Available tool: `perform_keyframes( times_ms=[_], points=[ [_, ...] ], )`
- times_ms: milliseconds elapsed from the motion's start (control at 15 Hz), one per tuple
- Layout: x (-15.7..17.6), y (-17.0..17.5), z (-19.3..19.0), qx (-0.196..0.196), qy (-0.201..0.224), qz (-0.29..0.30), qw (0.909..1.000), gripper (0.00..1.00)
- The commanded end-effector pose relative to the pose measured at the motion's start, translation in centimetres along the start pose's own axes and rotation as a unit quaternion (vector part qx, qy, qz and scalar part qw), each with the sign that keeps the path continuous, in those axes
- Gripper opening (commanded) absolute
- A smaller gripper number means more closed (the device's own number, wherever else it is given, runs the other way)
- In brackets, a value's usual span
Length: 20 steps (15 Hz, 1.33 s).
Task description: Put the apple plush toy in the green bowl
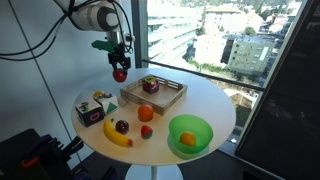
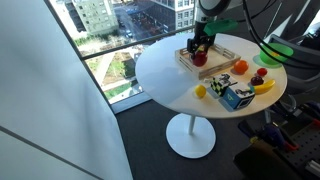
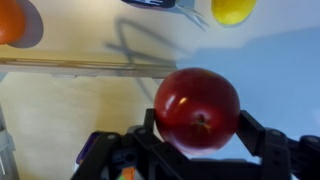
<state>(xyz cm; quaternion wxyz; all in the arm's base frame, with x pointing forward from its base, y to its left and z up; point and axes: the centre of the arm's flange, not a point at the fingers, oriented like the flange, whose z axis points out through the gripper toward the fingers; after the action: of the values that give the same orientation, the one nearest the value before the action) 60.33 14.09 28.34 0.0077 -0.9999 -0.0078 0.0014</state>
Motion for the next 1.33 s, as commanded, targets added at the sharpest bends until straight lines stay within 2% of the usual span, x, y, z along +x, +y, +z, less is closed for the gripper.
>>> perform_keyframes(
  times_ms=[0, 667, 1267],
  points=[
    [0.8, 1.3, -1.2, -0.01, 0.014, 0.016, 0.9997, 0.56],
    [1.8, 4.6, 0.4, -0.043, 0.018, 0.051, 0.9976, 0.56],
    [2.3, 5.2, 2.7, -0.043, 0.032, 0.065, 0.9964, 0.56]
  ],
)
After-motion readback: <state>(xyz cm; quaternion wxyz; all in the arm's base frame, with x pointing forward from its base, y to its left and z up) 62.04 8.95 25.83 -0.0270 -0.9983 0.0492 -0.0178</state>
